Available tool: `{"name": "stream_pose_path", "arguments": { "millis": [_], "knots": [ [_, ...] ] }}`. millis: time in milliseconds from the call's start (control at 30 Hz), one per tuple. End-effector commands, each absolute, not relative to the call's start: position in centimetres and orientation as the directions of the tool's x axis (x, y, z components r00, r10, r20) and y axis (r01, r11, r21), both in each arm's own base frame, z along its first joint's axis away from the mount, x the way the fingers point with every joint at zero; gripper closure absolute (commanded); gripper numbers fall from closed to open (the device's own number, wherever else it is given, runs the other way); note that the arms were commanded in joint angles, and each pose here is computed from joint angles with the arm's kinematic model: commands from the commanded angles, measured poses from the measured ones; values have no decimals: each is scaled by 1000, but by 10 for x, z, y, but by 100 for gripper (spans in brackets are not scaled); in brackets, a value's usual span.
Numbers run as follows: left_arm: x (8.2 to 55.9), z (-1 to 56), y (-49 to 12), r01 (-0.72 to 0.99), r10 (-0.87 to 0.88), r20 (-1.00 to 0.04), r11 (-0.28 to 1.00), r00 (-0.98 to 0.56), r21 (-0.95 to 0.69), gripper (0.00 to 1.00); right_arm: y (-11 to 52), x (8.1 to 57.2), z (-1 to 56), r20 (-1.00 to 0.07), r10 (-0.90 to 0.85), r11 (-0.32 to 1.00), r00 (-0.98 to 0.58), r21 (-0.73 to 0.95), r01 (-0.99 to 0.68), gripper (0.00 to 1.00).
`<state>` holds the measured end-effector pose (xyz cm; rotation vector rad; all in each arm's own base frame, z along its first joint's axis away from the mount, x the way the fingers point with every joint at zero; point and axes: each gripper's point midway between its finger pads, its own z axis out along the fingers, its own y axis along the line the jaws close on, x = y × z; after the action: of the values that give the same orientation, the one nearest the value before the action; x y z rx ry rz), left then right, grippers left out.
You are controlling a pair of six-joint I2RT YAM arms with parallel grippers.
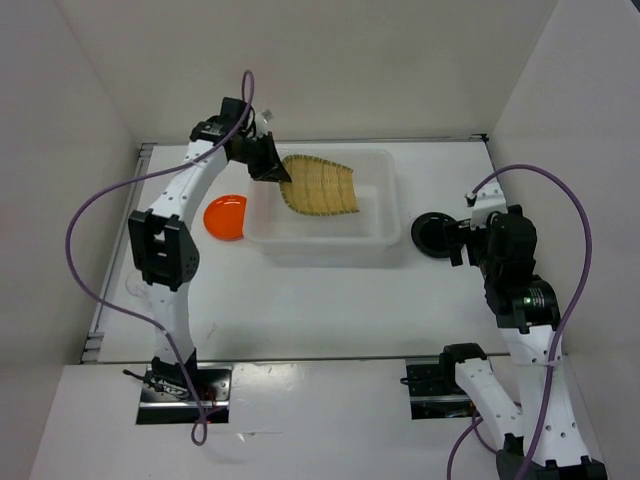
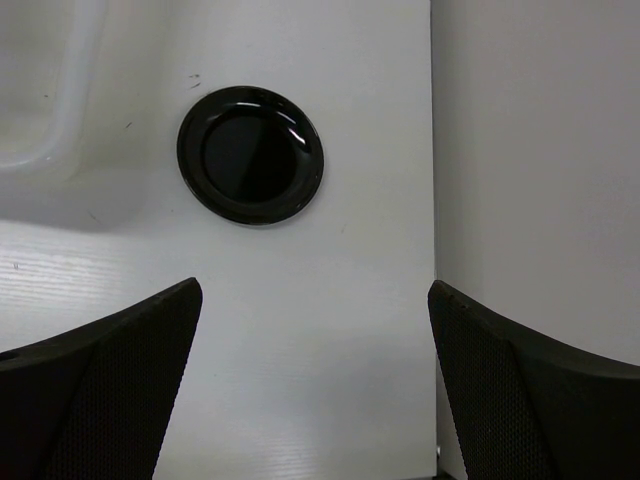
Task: Place the mixed dishes into the plastic bin
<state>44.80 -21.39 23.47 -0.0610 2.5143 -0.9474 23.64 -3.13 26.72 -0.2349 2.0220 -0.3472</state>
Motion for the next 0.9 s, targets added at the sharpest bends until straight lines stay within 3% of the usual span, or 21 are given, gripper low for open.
{"name": "stream_pose_path", "arguments": {
  "millis": [0,133,367,733,767,867],
  "knots": [
    [458,229,-233,201,-120,-408,725,-905,-659,100,-32,245,278,-847,-323,935,-423,-356,-2,2],
    [477,185,-235,163,-111,-348,727,-931,-667,100,-35,249,280,-840,-343,923,-421,-384,13,2],
    [494,141,-212,105,-121,-333,803,-935,-586,100,-40,249,286,-850,-314,927,-423,-370,57,2],
    [486,61,-182,-19,-125,-191,880,-974,-475,100,-48,246,288,-839,-312,917,-446,-389,91,2],
    [486,58,-180,-25,-126,-187,884,-974,-466,99,-48,246,288,-839,-312,917,-446,-389,91,2],
    [489,57,-178,-26,-123,-202,903,-972,-429,77,-47,244,285,-837,-304,919,-454,-383,91,2]
  ]
}}
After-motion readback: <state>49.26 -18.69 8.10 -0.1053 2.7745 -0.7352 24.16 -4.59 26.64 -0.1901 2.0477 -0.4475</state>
